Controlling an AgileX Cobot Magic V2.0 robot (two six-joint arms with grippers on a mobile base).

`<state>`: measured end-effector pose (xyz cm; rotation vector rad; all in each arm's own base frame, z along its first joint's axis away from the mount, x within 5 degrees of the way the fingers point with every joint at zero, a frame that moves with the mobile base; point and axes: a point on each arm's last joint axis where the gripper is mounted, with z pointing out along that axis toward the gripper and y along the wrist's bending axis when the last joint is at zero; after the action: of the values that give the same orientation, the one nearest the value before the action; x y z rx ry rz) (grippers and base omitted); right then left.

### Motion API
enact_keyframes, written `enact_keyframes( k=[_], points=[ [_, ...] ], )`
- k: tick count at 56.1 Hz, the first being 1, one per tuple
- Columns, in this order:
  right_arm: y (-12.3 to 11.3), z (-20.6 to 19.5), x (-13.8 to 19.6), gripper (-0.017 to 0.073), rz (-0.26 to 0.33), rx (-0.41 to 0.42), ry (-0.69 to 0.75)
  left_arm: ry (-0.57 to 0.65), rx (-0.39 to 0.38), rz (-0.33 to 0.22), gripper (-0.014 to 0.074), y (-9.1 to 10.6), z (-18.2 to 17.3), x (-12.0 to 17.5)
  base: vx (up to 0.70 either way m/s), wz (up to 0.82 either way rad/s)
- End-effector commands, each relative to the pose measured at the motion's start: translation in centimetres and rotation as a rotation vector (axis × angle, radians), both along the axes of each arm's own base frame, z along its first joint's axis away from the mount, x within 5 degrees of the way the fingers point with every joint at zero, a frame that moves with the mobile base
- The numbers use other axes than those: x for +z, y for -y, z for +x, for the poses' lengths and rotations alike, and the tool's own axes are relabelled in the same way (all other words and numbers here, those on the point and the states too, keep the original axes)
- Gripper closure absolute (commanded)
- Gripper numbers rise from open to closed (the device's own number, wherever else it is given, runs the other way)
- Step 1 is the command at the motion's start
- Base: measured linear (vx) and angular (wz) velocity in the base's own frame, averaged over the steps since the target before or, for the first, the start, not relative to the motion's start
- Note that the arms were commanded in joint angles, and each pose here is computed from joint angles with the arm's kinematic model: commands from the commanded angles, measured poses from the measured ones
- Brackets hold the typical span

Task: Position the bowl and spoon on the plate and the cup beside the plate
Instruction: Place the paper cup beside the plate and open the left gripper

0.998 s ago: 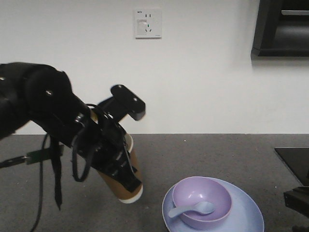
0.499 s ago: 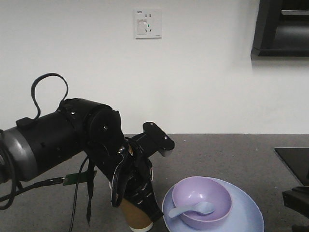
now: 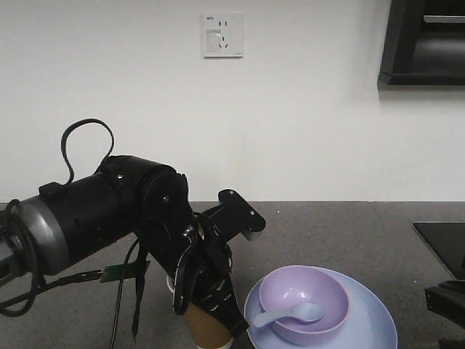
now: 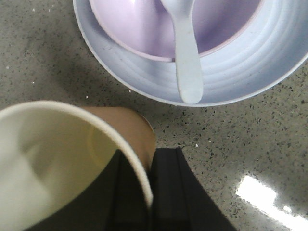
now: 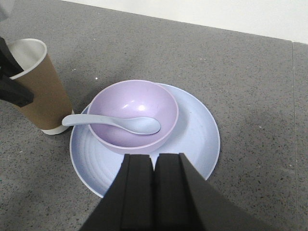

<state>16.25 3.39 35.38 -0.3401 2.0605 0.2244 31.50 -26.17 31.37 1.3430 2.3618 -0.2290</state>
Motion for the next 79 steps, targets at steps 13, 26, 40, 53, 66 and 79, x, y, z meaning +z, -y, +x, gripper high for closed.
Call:
enact_keyframes(
  k=[13, 26, 40, 53, 66, 79],
  points=[
    [0.2, 0.2, 1.5, 0.0568, 0.033, -0.032, 0.092, 0.070, 0.049, -0.108, 0.0092, -0.2, -0.5, 3.3, 0.00, 0.00],
    [0.2, 0.2, 1.5, 0.0568, 0.033, -0.032, 0.092, 0.079, 0.055, -0.120, 0.0027, -0.2, -0.5, 3.9, 0.00, 0.00],
    [0.2, 0.2, 1.5, 0.0568, 0.033, -0.032, 0.092, 0.118, 0.042, -0.150, 0.0029, -0.6, -1.1, 7.8, 0.00, 0.00],
    [0.2, 0.2, 1.5, 0.0568, 0.033, -0.030, 0.089, 0.181, 0.059, -0.226, 0.0055, -1.6, -2.4, 12.8, 0.00, 0.00],
    [0.1, 0.1, 1.5, 0.0568, 0.032, -0.026, 0.084, 0.315, 0.226, -0.321, 0.0595, -4.6, -3.8, 17.3, 0.00, 0.00],
    [0.2, -1.1, 2.1, 0.0568, 0.034, -0.022, 0.117, 0.420, 0.281, -0.387, 0.0601, -9.1, -6.4, 19.6, 0.00, 0.00]
  ],
)
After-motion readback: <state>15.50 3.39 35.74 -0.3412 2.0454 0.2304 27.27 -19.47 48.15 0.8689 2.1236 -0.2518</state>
